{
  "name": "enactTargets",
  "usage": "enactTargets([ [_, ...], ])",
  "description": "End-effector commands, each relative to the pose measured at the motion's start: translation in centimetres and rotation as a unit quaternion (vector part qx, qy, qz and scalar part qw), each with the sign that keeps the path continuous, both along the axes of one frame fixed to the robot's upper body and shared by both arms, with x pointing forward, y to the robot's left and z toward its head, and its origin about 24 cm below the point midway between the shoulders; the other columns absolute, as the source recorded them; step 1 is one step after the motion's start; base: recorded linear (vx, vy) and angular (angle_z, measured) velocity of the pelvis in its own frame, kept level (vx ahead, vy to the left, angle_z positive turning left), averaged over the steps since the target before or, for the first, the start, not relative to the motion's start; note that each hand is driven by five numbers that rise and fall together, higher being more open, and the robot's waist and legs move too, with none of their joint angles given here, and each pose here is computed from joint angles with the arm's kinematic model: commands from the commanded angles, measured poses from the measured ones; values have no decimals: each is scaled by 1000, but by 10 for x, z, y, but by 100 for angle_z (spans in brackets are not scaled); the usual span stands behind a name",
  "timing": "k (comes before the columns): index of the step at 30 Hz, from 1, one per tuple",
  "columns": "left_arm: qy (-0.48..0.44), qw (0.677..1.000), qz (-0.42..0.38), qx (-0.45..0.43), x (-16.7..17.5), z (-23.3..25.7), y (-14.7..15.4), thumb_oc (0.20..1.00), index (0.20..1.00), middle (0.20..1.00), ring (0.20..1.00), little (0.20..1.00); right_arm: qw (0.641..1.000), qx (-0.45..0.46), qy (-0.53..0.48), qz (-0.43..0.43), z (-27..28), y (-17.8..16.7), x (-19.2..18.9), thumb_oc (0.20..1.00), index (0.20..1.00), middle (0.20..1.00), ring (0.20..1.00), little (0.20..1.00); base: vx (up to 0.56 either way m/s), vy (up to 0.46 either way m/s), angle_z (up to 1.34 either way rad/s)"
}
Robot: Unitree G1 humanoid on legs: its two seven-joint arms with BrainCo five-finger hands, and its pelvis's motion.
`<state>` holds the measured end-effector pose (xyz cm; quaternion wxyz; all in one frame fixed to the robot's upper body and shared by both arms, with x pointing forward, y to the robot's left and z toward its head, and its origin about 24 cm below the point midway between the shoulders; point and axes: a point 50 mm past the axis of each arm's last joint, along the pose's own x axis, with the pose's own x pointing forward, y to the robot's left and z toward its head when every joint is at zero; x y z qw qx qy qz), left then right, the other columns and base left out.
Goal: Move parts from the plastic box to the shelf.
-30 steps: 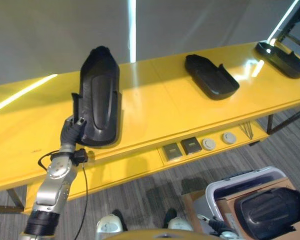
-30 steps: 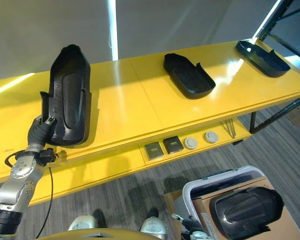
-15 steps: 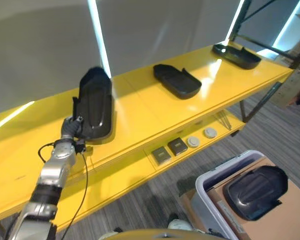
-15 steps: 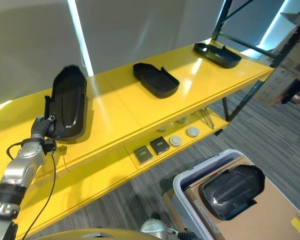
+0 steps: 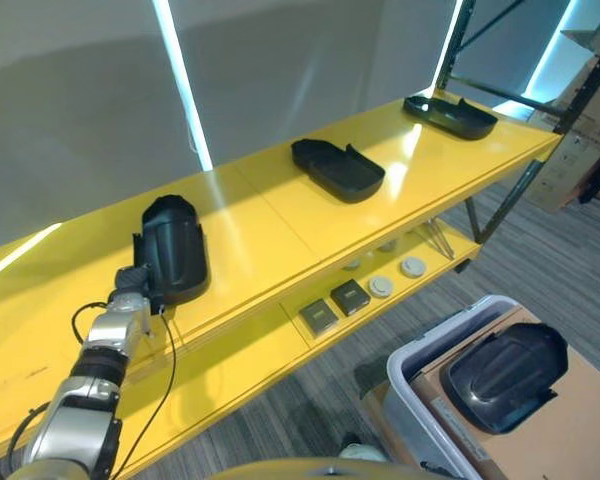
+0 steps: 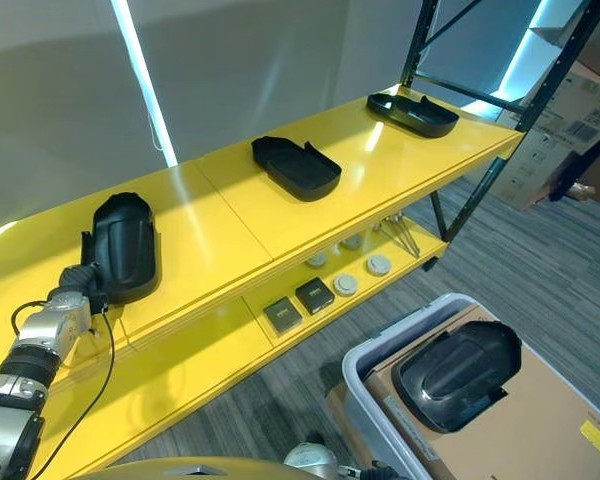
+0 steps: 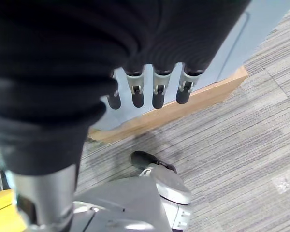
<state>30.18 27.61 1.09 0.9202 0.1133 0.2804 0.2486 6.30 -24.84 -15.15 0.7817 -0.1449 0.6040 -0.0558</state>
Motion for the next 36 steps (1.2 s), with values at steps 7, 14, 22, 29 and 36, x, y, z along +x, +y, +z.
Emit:
enactTargets([
  [7, 7, 998, -5, 62, 24, 21, 0, 200, 200, 200, 200, 200, 999, 4, 2, 42, -2, 9, 9, 1000, 1000, 1000, 1000, 1000, 1, 1, 2],
  [14, 21, 997, 2, 72, 23, 15, -3, 1000, 1000, 1000, 1000, 1000, 998, 21, -2, 54, -2, 15, 13, 1000, 1000, 1000, 1000, 1000, 0, 0, 0],
  [22, -37, 995, 10, 93, 30, 28, -6, 1000, 1000, 1000, 1000, 1000, 998, 25, 0, 56, -3, 16, 12, 1000, 1000, 1000, 1000, 1000, 0, 0, 0],
  [29, -137, 986, 1, 97, 42, 75, -1, 1000, 1000, 1000, 1000, 1000, 997, 64, -20, 40, -2, 22, 16, 1000, 1000, 1000, 1000, 1000, 2, 5, 2],
  [36, -210, 974, -10, 79, 33, 100, 9, 1000, 1000, 1000, 1000, 1000, 994, 74, -53, 55, 2, 25, 21, 1000, 1000, 1000, 1000, 1000, 4, 20, 6],
])
